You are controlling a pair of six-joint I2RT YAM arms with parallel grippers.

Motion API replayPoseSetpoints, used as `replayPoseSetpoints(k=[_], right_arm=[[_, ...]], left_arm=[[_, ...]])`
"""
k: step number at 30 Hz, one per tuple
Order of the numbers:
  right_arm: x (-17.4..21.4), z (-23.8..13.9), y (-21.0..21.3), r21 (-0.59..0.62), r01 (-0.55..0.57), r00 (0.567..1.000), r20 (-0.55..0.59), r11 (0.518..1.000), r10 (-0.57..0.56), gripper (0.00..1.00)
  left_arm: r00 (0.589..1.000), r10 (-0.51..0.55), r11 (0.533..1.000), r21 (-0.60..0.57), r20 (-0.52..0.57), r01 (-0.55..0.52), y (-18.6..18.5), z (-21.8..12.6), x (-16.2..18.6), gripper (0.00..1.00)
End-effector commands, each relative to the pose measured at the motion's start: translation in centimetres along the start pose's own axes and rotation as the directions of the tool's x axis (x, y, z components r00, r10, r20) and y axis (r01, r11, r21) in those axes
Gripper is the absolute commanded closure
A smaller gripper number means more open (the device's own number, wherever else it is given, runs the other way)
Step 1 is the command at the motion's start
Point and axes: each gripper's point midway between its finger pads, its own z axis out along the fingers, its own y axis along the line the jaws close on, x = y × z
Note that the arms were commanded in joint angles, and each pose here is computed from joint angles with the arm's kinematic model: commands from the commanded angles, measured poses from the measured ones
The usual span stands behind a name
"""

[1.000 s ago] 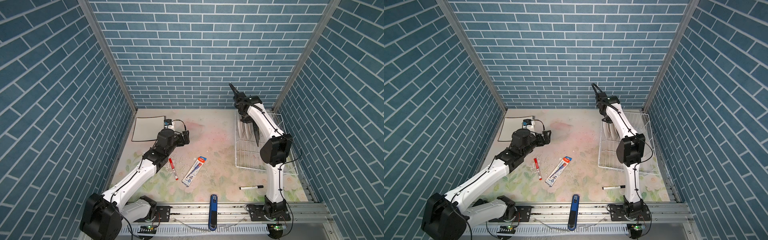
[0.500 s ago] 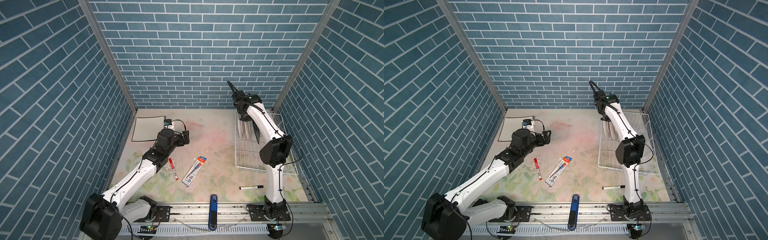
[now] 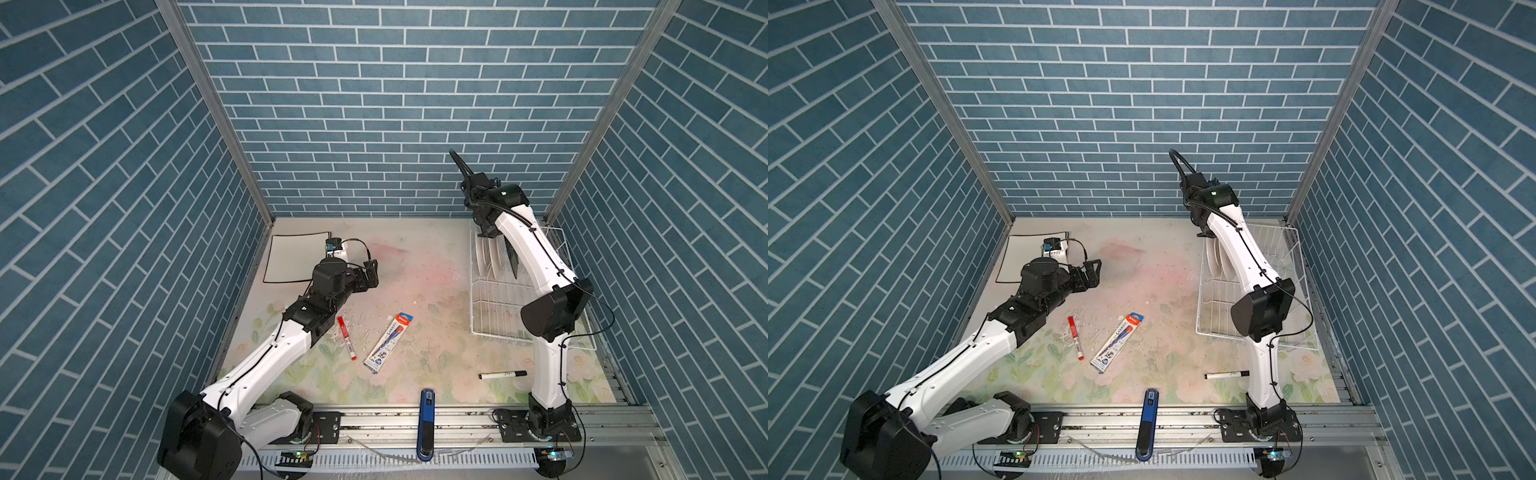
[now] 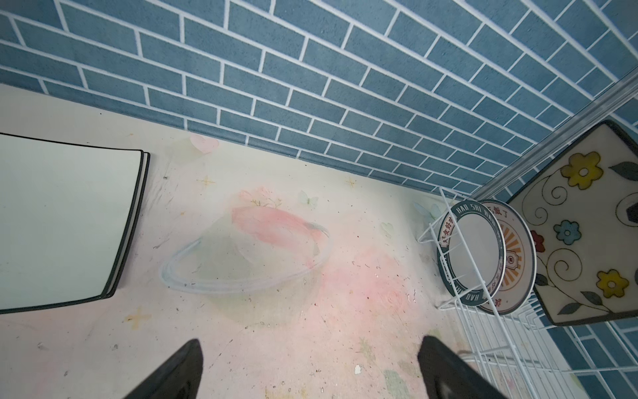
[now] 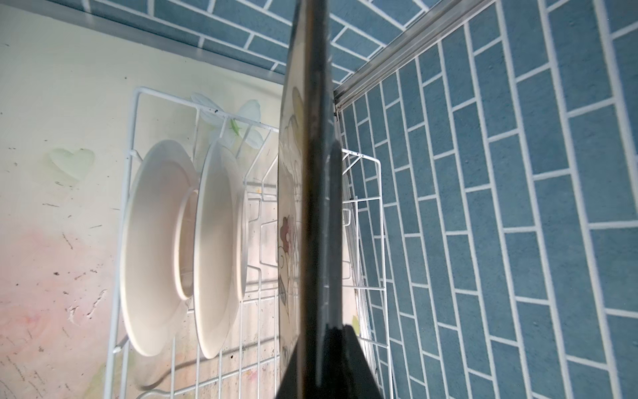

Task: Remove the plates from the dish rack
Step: 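Lift the flowered square plate out of the rack with the right gripper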

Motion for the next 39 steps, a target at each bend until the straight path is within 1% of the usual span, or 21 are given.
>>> replayPoseSetpoints(k=[1, 4, 8, 12, 14, 17, 19, 21, 23, 25, 30, 34, 39], right_arm=[[-1.9, -5.1, -6.9, 0.095, -0.103, 0.984, 0.155, 0.990, 0.087, 1.00], [-2.2, -6.7, -7.6, 0.057, -0.110, 0.974, 0.204, 0.992, 0.096, 1.00], [-2.3, -9.1, -9.5, 0.070, -0.132, 0.953, 0.283, 0.989, 0.107, 1.00], [-2.0, -11.6, -11.1, 0.046, -0.157, 0.920, 0.369, 0.986, 0.130, 1.00], [-1.6, -12.8, -11.9, 0.006, -0.182, 0.899, 0.406, 0.983, 0.163, 1.00], [-0.8, -14.4, -12.3, -0.125, -0.226, 0.862, 0.437, 0.966, 0.258, 1.00], [-0.3, -15.8, -11.8, -0.272, -0.252, 0.831, 0.432, 0.929, 0.351, 1.00], [0.1, -17.1, -11.7, -0.382, -0.278, 0.796, 0.422, 0.881, 0.434, 1.00], [0.3, -18.3, -11.6, -0.469, -0.289, 0.764, 0.413, 0.835, 0.496, 1.00], [0.6, -19.2, -11.4, -0.539, -0.290, 0.745, 0.392, 0.791, 0.540, 1.00], [0.8, -20.6, -10.0, -0.660, -0.272, 0.723, 0.341, 0.700, 0.601, 1.00], [0.9, -21.2, -8.6, -0.734, -0.252, 0.707, 0.305, 0.631, 0.638, 1.00], [0.6, -21.6, -5.8, -0.815, -0.207, 0.714, 0.253, 0.541, 0.653, 1.00]], left_arm=[[1.000, -0.011, 1.000, 0.003, 0.003, 0.011, -0.1, -0.4, 0.0, 0.01], [1.000, -0.018, 1.000, 0.018, 0.002, 0.018, -0.4, -0.5, 0.0, 0.01], [1.000, -0.011, 1.000, 0.029, 0.005, 0.011, -0.6, -0.5, 0.0, 0.01], [1.000, -0.016, 0.999, 0.033, 0.001, 0.016, -0.6, -0.3, 0.1, 0.00], [1.000, -0.023, 0.999, 0.039, 0.002, 0.023, -0.7, -0.1, 0.2, 0.00], [1.000, -0.027, 0.999, 0.046, 0.002, 0.027, -0.8, -0.1, 0.2, 0.01], [0.999, -0.026, 0.998, 0.057, 0.019, 0.025, -1.0, -0.5, -0.2, 0.02], [0.999, -0.025, 0.998, 0.059, 0.047, 0.022, -1.0, -1.0, -0.8, 0.02], [0.999, -0.014, 0.999, 0.041, 0.051, 0.012, -0.9, -1.1, -1.1, 0.02], [0.999, -0.001, 1.000, 0.031, 0.032, 0.000, -0.8, -1.1, -1.1, 0.02], [0.999, -0.035, 0.998, 0.057, -0.002, 0.035, -1.3, -0.8, -0.6, 0.01], [0.998, -0.061, 0.989, 0.134, -0.026, 0.064, -2.6, -0.8, -0.4, 0.01], [0.993, -0.089, 0.968, 0.228, -0.081, 0.106, -4.1, -0.8, -0.6, 0.01]])
